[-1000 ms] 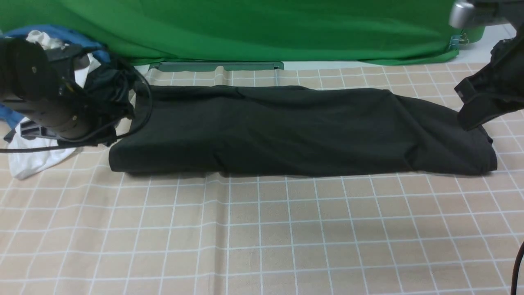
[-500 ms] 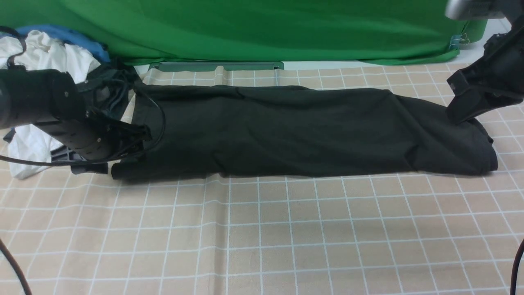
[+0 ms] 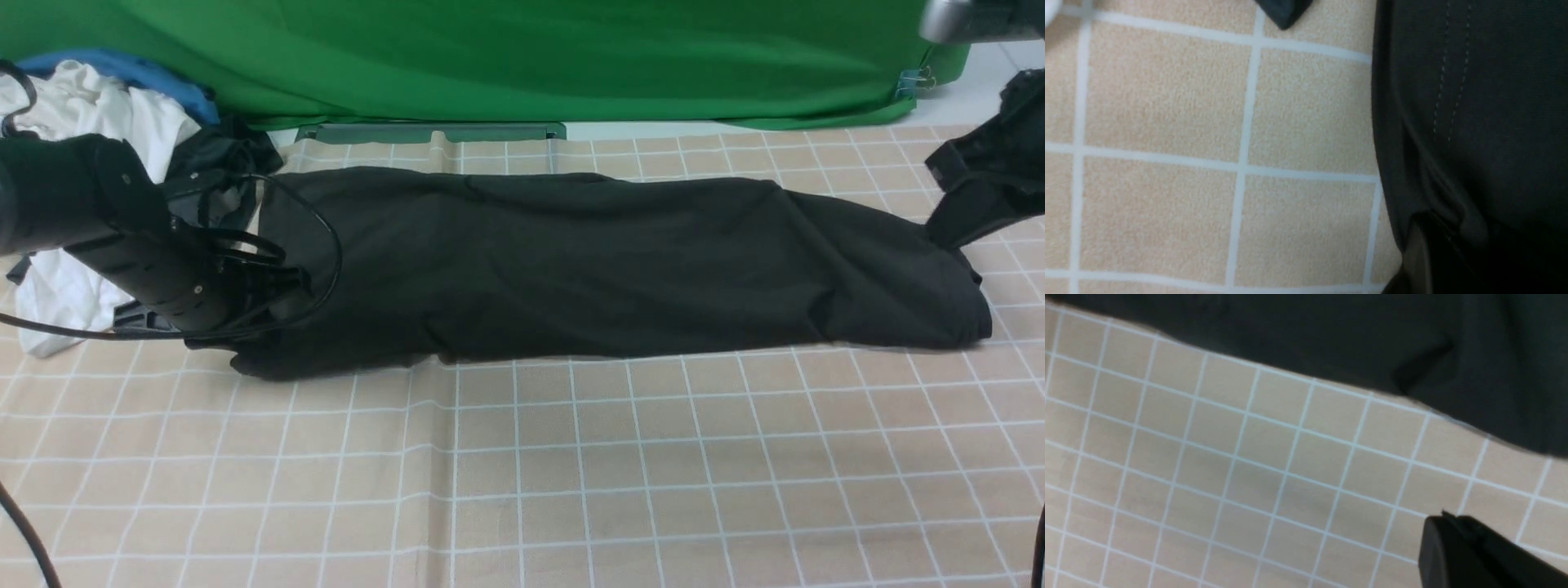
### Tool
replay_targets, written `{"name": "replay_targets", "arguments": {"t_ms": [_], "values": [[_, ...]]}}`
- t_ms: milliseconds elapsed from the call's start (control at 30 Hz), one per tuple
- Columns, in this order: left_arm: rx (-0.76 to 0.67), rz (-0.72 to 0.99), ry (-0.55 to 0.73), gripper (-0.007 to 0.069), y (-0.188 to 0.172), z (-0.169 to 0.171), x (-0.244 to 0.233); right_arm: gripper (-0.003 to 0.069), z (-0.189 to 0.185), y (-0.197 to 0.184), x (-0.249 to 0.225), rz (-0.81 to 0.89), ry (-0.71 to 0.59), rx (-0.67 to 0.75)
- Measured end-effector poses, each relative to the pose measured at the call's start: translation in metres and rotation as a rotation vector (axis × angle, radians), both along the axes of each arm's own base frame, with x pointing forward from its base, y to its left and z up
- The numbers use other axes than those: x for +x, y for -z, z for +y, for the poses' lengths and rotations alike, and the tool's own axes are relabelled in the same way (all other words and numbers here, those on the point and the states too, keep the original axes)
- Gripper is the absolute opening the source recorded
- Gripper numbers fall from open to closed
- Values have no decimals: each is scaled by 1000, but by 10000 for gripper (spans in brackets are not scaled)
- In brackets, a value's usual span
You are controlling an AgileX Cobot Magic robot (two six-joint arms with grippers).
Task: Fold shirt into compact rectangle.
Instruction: 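Pull the folded dark garment lengthwise by its ends to straighten it flat on the table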
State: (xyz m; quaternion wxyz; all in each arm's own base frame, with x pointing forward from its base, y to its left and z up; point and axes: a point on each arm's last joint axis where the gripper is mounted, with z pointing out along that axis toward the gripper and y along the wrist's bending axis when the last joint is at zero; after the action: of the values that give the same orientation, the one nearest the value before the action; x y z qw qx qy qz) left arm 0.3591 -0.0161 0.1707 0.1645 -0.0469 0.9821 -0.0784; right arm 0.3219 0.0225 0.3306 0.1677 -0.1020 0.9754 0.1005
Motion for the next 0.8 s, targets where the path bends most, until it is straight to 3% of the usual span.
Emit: {"name": "replay_targets", "arguments": {"t_ms": [233,333,467,533,667,800], "values": [[20,-63,30,56,-37,1,-12,39,-32,1,1,10,107,-6],[62,-59,34,56,-41,4,-15,77,-38,11,6,43,120,-18],[112,-52,29,56,-41,9,-15,214,-43,34,21,84,163,-44],[127,-52,30,56,-41,10,-15,336,-47,50,33,96,206,-67],[131,-54,31,56,-41,10,-15,510,-50,80,49,139,230,-76],[133,-55,32,56,-41,10,-15,561,-53,113,63,176,241,-77]]}}
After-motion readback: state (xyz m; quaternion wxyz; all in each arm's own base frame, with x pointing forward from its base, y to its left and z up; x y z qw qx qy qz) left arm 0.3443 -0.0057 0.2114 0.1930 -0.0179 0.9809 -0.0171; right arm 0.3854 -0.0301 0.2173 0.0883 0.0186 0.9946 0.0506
